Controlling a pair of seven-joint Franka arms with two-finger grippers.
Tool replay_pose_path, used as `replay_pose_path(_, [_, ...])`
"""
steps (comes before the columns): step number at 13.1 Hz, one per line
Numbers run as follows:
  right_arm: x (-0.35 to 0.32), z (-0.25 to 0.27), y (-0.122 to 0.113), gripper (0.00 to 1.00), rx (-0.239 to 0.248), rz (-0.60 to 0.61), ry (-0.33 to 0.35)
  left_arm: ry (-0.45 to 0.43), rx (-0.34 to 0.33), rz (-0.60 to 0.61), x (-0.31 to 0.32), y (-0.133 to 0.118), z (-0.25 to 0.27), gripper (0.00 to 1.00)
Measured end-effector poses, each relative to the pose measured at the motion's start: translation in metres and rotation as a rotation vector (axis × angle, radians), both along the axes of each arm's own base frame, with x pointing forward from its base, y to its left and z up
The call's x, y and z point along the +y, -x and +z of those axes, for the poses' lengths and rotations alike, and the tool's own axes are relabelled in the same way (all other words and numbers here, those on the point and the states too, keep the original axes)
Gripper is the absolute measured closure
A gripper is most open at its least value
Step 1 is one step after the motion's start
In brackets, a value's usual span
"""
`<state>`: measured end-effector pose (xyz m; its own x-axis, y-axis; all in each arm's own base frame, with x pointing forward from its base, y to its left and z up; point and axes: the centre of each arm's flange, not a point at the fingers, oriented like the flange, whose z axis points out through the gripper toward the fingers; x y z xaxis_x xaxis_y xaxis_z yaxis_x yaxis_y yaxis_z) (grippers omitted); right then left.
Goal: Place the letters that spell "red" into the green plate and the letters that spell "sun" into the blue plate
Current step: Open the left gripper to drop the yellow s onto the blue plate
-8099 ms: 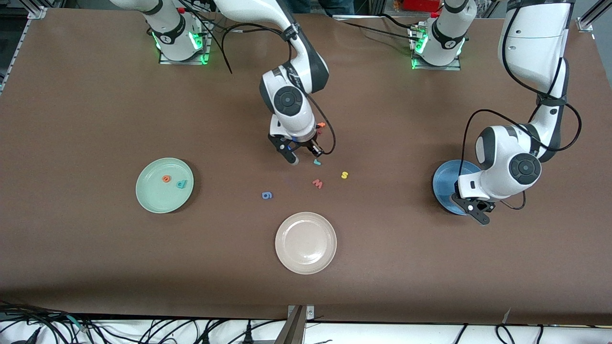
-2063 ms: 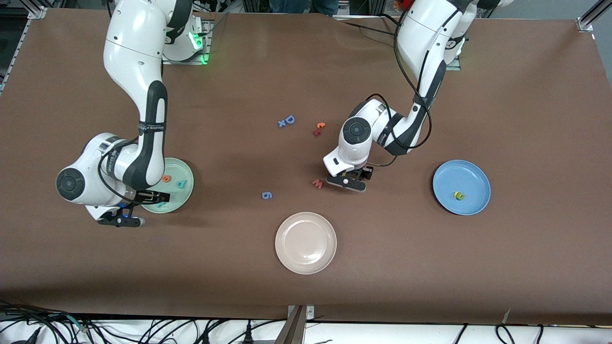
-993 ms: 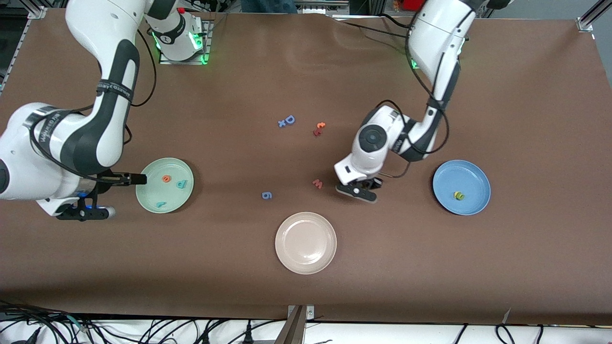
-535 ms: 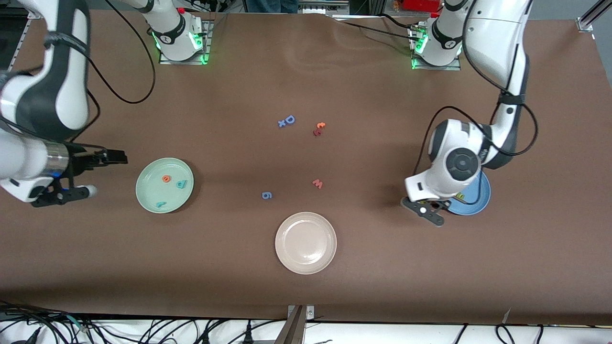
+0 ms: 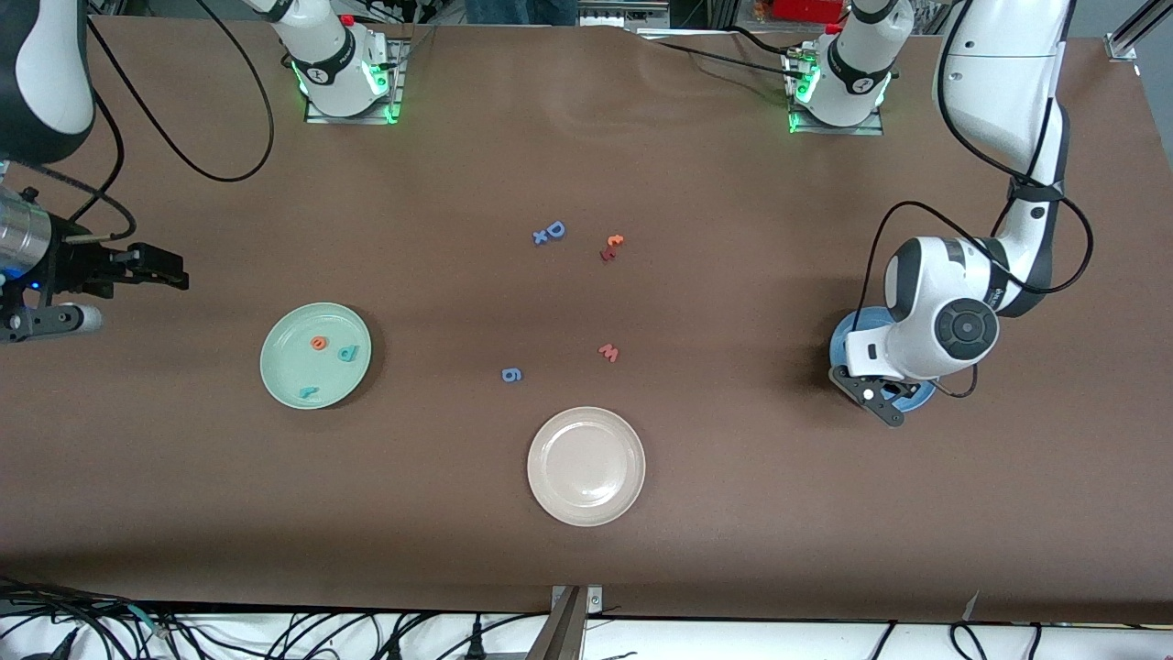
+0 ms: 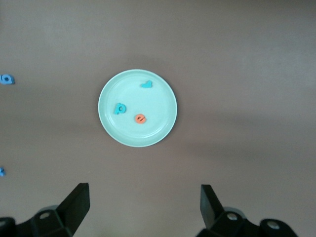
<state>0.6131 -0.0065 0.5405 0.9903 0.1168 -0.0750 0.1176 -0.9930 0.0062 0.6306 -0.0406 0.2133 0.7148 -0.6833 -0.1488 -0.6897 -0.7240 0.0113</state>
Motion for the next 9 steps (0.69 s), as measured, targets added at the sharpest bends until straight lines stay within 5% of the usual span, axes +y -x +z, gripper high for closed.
replay_pose_path(1, [-0.003,-0.001,0.008,0.01,-0.04,-0.012,-0.001,0.002,0.002,-0.007,0.007,0.0,0.0,0.77])
replay_pose_path(3, [-0.01,-0.014,0.027,0.0,-0.075,-0.025,-0.011,0.004,0.003,-0.011,0.011,0.0,0.0,0.6])
replay_pose_path(7, [-0.006,-0.017,0.053,0.0,-0.017,-0.038,-0.017,0.016,-0.009,-0.005,0.009,-0.003,0.006,0.16])
replay_pose_path(9, [-0.004,-0.014,0.054,0.0,-0.027,-0.041,-0.017,0.052,-0.012,0.021,0.005,-0.006,0.031,0.0])
